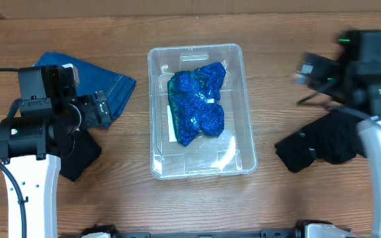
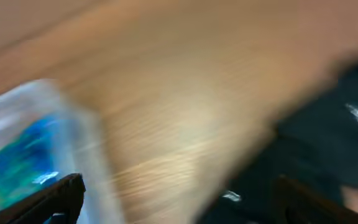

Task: Pack container
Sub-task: 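Carry the sparkly cloth into the bin with the right gripper and release, then grasp the black cloth on the right with the right gripper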

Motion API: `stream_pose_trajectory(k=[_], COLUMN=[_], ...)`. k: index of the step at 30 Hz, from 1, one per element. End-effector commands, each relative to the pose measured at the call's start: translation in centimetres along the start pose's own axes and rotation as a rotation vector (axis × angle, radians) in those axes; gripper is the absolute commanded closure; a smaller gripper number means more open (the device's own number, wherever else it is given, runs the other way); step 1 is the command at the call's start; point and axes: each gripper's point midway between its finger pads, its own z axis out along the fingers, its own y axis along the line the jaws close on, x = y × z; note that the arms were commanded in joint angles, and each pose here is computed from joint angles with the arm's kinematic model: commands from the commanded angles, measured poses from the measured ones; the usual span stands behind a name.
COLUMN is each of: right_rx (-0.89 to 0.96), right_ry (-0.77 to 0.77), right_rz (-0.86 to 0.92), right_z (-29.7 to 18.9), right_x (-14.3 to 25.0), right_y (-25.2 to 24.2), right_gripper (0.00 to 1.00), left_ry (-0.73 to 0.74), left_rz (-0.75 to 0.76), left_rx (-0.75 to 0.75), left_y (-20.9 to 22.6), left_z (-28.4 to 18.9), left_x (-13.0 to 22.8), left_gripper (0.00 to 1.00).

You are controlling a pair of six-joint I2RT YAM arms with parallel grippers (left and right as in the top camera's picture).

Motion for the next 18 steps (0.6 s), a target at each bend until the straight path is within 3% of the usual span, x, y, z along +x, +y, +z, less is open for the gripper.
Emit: stream_pose_trajectory(k=[1, 7, 13, 18], right_rx=[0.079, 0.168, 0.064, 0.058], right_ry=[0.091, 0.281, 0.338, 0.308], right_rz=[0.278, 0.516, 0.563, 0.562], right_z=[1.4, 6.8, 12.5, 14.5], right_x=[1.5, 10.0, 16.9, 19.1], right_y=[-7.4, -15.2, -14.6, -15.0], right_gripper=[0.00, 0.00, 0.00, 0.00], left_ry=[-0.026, -0.026, -0.027, -0.027], left_rz=[-0.015, -0.015, -0.015, -0.015], left_rx=[0.007, 0.007, 0.007, 0.007], left_y=[-0.1, -0.1, -0.1, -0.1], left_z=[-0.6, -0.6, -0.6, -0.6], left_x=[-0.8, -0.8, -0.8, -0.8], left_gripper=[0.00, 0.00, 0.00, 0.00])
